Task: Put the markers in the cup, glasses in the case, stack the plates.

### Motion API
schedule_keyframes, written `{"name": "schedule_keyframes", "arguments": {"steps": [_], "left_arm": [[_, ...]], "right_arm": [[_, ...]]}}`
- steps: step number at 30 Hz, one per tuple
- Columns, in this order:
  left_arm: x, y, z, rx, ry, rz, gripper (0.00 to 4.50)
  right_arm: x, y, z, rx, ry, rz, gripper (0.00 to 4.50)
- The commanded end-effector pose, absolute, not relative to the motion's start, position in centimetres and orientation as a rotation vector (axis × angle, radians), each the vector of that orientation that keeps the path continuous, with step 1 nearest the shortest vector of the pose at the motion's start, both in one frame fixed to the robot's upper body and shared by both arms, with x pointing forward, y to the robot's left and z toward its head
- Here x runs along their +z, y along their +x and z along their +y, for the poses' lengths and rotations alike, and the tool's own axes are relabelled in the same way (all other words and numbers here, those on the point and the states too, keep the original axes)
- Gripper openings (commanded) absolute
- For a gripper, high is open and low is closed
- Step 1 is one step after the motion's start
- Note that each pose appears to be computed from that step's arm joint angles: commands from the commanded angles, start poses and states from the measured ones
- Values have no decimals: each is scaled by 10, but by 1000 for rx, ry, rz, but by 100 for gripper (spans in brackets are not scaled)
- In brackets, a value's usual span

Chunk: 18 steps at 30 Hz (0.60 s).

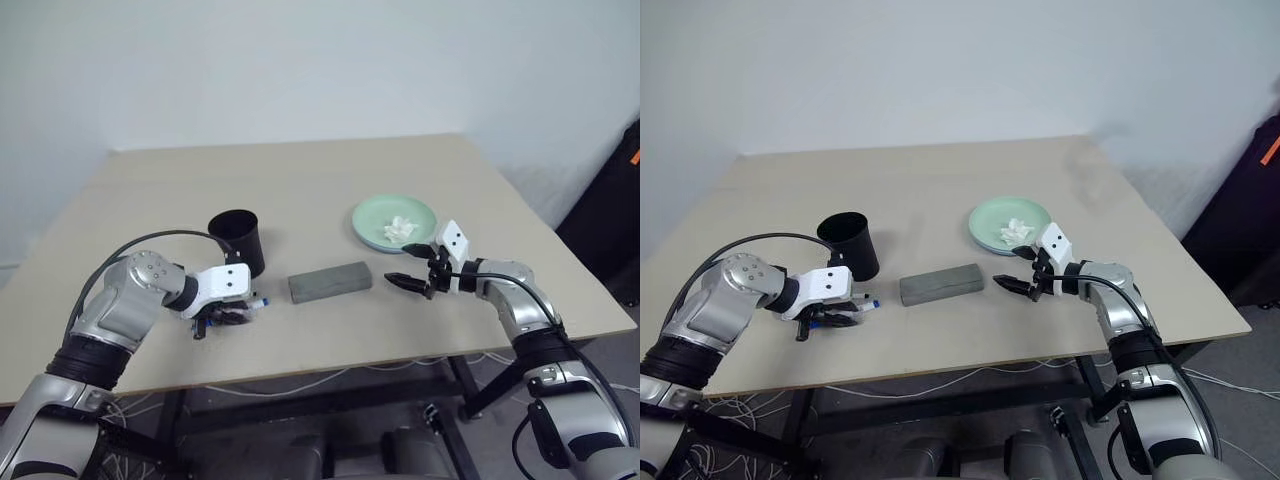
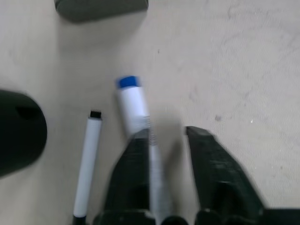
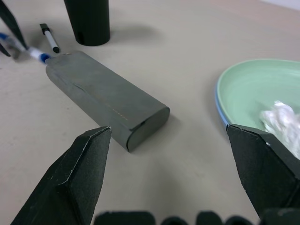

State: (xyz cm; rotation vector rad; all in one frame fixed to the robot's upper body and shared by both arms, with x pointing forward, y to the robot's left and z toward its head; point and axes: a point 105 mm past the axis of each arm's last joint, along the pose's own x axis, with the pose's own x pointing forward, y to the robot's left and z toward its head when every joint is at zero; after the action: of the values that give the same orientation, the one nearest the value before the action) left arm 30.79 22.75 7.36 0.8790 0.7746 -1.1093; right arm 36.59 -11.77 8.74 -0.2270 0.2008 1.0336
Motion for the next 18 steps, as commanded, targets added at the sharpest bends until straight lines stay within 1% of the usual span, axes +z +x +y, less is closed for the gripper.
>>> {"name": "schedule_keyframes", "arguments": {"steps": [1,5,10,13,18], "left_arm": [[77,311,238,-1062,909,791,158],[74,312,242,-1043,920,807,158],[74,309,238,-1076,898,811,158],[81,306,236,-1103,892,797,214],[93,313,236,-1073,904,755,380]], "right_arm": [[105,370,-114,1042,-248,135,428],[104,369,-114,1042,-245,137,428],[103,368,-114,1043,-243,139,428],[103,369,-114,1041,-244,140,428],[103,369,-113,1040,-243,141,428]]}}
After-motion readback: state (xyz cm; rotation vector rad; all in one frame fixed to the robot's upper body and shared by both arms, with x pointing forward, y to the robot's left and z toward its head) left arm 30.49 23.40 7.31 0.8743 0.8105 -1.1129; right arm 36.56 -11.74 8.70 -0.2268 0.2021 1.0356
